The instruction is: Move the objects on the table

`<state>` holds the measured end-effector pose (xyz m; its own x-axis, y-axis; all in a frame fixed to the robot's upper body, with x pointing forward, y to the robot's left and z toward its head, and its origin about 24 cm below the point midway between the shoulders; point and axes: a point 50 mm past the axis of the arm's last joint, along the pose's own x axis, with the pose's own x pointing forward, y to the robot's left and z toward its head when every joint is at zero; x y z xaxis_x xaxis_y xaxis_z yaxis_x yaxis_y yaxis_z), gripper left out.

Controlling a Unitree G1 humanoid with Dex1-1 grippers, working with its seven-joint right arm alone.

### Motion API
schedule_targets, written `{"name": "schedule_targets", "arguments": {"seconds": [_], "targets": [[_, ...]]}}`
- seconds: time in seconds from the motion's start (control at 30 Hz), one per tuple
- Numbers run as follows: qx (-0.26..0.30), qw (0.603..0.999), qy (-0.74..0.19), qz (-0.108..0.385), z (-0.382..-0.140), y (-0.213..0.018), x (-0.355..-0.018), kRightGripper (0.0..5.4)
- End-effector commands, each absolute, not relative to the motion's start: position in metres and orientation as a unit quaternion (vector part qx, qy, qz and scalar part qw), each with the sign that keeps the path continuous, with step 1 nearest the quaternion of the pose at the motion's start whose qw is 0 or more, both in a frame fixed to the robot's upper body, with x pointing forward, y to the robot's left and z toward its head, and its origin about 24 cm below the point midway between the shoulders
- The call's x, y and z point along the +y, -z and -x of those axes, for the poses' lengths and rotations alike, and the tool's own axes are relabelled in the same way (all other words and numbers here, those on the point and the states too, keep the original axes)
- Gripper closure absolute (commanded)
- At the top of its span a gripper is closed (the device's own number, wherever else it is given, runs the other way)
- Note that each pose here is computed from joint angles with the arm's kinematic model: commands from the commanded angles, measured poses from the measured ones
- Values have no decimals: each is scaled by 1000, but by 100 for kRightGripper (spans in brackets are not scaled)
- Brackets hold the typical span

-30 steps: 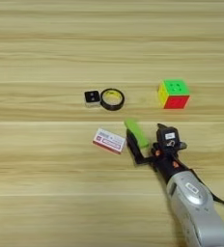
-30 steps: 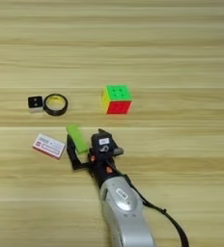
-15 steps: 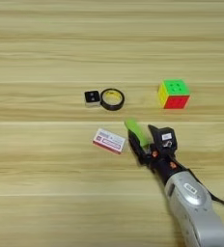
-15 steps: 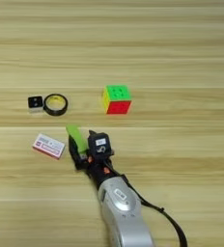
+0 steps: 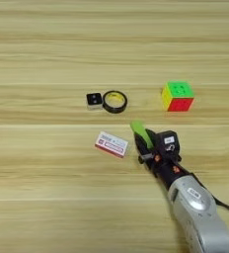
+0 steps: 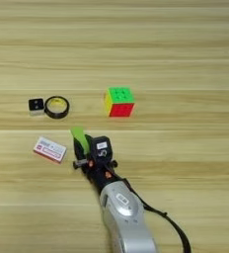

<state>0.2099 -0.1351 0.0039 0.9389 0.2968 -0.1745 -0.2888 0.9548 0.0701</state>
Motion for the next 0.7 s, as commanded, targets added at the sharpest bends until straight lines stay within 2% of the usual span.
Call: {"name": "schedule_targets", "arguments": {"seconds": [0.03, 0.27, 0.5, 0.7], "targets": [[76, 985, -151, -19, -214, -11, -134, 402], [68, 986, -151, -16, -216, -14, -134, 402], [31, 989, -146, 8, -226, -34, -141, 402], [-12, 991, -133, 10, -235, -55, -146, 402]]}}
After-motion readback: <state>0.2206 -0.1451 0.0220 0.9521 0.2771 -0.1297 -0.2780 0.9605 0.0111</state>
